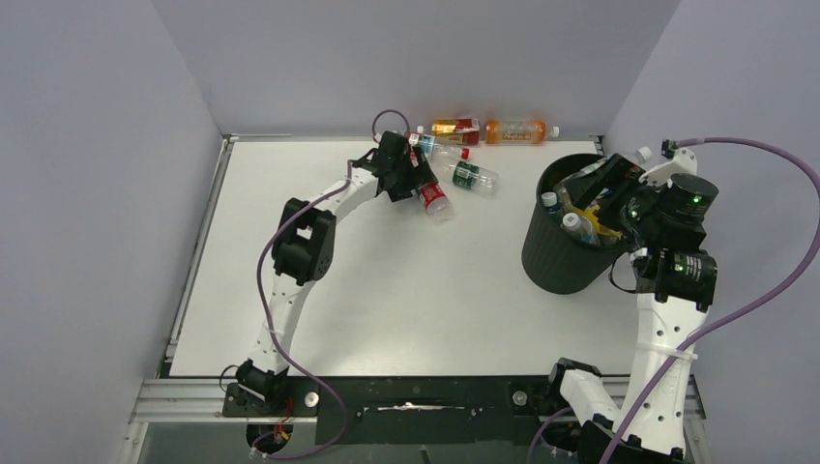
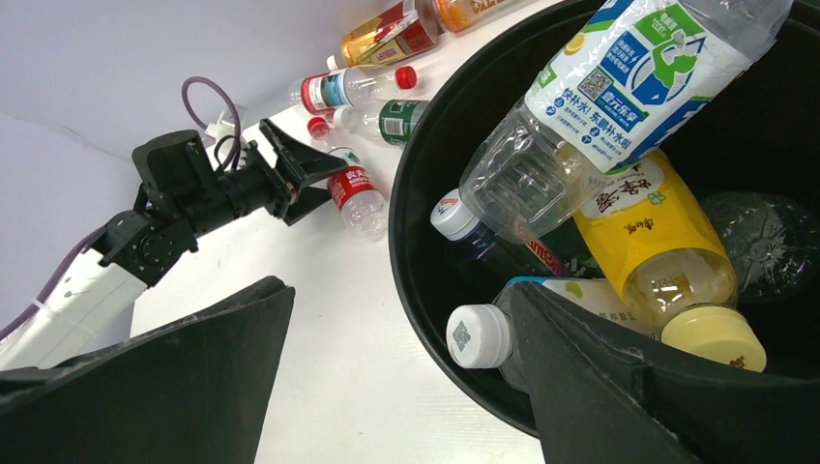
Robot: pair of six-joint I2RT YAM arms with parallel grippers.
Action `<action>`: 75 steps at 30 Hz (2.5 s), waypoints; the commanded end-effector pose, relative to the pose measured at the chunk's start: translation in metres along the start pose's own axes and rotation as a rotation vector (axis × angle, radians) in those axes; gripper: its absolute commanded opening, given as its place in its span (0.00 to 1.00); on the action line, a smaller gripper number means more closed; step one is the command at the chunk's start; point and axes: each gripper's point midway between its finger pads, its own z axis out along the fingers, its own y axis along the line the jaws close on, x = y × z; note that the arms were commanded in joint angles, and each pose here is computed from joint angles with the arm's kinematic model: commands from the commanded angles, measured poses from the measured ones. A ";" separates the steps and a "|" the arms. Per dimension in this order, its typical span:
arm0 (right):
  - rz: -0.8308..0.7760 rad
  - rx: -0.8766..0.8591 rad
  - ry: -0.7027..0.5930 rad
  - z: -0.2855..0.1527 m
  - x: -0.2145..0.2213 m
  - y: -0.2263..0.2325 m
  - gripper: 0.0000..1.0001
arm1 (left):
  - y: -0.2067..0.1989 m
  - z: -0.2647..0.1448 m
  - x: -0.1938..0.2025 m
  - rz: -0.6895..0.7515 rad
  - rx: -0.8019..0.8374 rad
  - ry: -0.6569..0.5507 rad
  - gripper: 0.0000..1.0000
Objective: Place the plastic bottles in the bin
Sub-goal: Pick up the plastic bottle at the center of the board, then move the trash bin to the center of the board.
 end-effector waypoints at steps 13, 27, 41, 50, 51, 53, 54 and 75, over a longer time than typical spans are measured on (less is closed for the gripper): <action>-0.021 -0.054 -0.025 0.000 0.001 0.008 0.86 | -0.008 -0.012 0.028 0.018 0.044 0.028 0.57; -0.004 -0.245 0.119 0.003 0.015 0.044 0.89 | -0.067 -0.154 0.041 0.467 0.214 0.019 0.44; 0.109 -0.438 0.249 0.022 0.027 0.095 0.91 | -0.171 -0.300 0.102 0.801 0.801 0.020 0.44; 0.132 -0.537 0.226 0.021 0.023 0.131 0.92 | -0.184 -0.318 0.142 0.851 0.857 0.071 0.44; 0.124 -0.524 0.236 0.023 0.025 0.132 0.92 | -0.186 -0.320 0.145 0.854 0.862 0.070 0.44; 0.100 -0.491 0.254 0.024 0.033 0.134 0.92 | -0.191 -0.325 0.149 0.857 0.876 0.067 0.44; 0.092 -0.488 0.253 0.024 0.034 0.136 0.92 | -0.194 -0.328 0.151 0.861 0.884 0.065 0.44; -0.053 -0.233 0.325 0.039 0.062 0.120 0.83 | -0.215 -0.361 0.160 0.920 0.949 0.031 0.45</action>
